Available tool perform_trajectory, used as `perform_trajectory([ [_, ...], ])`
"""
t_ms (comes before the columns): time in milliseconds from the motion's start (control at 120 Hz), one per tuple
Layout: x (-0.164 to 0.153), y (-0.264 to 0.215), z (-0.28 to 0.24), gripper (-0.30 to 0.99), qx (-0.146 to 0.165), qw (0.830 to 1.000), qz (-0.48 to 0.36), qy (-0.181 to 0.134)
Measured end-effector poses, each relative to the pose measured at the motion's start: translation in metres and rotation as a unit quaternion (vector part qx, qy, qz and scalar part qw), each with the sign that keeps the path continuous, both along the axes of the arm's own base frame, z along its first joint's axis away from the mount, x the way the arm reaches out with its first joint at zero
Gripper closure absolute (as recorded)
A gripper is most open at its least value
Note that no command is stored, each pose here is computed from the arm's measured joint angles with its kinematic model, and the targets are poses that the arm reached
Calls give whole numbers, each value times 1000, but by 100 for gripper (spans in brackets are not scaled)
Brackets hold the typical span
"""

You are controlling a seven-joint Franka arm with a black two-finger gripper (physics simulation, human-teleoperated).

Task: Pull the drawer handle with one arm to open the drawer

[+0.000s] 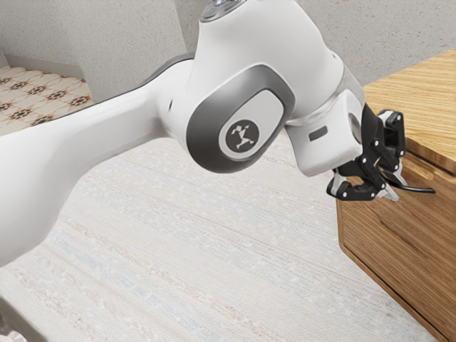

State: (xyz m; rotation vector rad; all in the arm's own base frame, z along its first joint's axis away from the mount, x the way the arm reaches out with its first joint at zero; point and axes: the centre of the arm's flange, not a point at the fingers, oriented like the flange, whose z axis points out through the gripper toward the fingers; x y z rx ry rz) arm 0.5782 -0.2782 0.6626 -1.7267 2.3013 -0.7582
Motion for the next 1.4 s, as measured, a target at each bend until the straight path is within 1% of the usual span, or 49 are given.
perform_trajectory([
  [700,-16,6,-2,70,11,1000,2,2],
  [892,-22,9,2,70,12,1000,4,-2],
  [1400,-36,15,-2,69,17,1000,8,-1],
])
